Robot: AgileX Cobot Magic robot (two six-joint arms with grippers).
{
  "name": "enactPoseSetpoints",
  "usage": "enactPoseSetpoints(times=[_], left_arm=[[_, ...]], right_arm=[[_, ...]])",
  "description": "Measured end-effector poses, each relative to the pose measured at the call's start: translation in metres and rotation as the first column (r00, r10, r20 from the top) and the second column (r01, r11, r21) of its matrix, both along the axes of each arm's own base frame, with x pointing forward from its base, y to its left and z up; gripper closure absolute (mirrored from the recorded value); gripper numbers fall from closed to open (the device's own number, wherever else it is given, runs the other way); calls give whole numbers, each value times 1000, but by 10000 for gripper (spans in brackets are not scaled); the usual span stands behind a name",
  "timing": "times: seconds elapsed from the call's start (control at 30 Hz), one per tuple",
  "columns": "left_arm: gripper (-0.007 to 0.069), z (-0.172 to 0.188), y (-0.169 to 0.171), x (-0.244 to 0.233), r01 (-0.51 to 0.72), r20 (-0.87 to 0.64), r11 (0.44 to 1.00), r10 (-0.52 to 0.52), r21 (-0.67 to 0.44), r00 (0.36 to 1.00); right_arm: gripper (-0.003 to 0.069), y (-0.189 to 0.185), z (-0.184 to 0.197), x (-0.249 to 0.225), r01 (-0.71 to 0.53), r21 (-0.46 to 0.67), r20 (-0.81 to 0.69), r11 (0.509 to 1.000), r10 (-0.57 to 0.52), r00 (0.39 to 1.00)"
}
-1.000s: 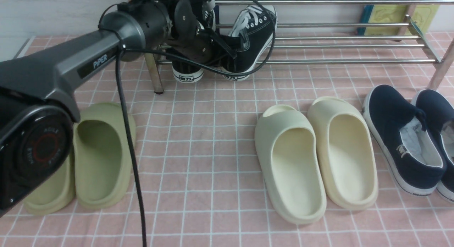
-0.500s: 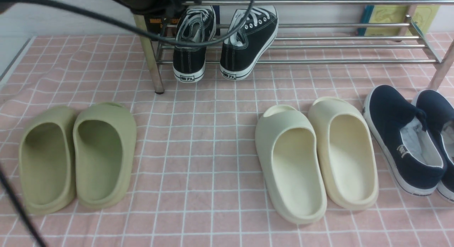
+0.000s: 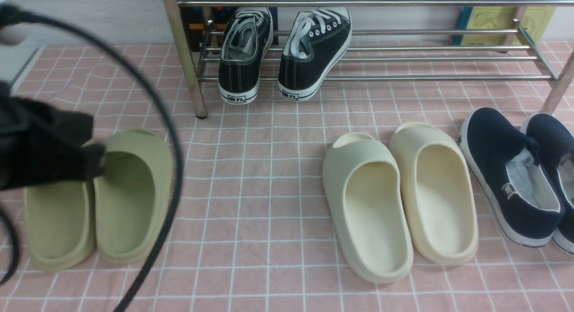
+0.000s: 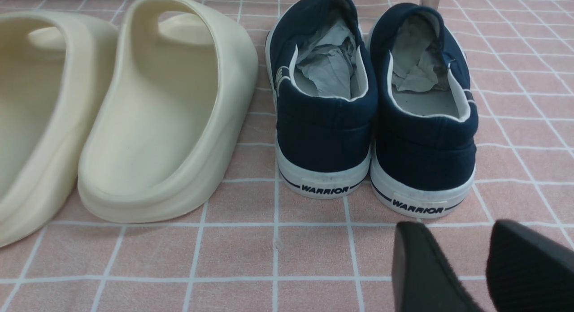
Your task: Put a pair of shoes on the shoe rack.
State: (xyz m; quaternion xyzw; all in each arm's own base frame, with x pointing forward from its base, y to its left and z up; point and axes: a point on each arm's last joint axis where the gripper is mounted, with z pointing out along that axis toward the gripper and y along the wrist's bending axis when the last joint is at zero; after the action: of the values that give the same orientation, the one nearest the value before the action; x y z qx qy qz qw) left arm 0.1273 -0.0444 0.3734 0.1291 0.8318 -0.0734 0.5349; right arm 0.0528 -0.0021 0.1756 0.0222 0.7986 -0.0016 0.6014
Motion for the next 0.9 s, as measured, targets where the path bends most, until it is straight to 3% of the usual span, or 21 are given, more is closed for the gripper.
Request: enactPoseSetpoints(times=[0.2, 0.37, 0.63, 0.9], left_arm=[[613, -10, 27, -56, -46, 81, 996, 53, -79, 995], [610, -20, 42, -78, -94, 85, 993, 100, -71, 991], [610, -26, 47, -83, -141, 24, 988, 143, -65, 989], [610, -45, 44, -73, -132, 98, 990, 137, -56, 986]], right_arm=[[419, 0, 0, 0, 0, 0, 0, 1000, 0, 1000], [419, 0, 0, 0, 0, 0, 0, 1000, 0, 1000], [419, 0, 0, 0, 0, 0, 0, 1000, 0, 1000], [419, 0, 0, 0, 0, 0, 0, 1000, 0, 1000]])
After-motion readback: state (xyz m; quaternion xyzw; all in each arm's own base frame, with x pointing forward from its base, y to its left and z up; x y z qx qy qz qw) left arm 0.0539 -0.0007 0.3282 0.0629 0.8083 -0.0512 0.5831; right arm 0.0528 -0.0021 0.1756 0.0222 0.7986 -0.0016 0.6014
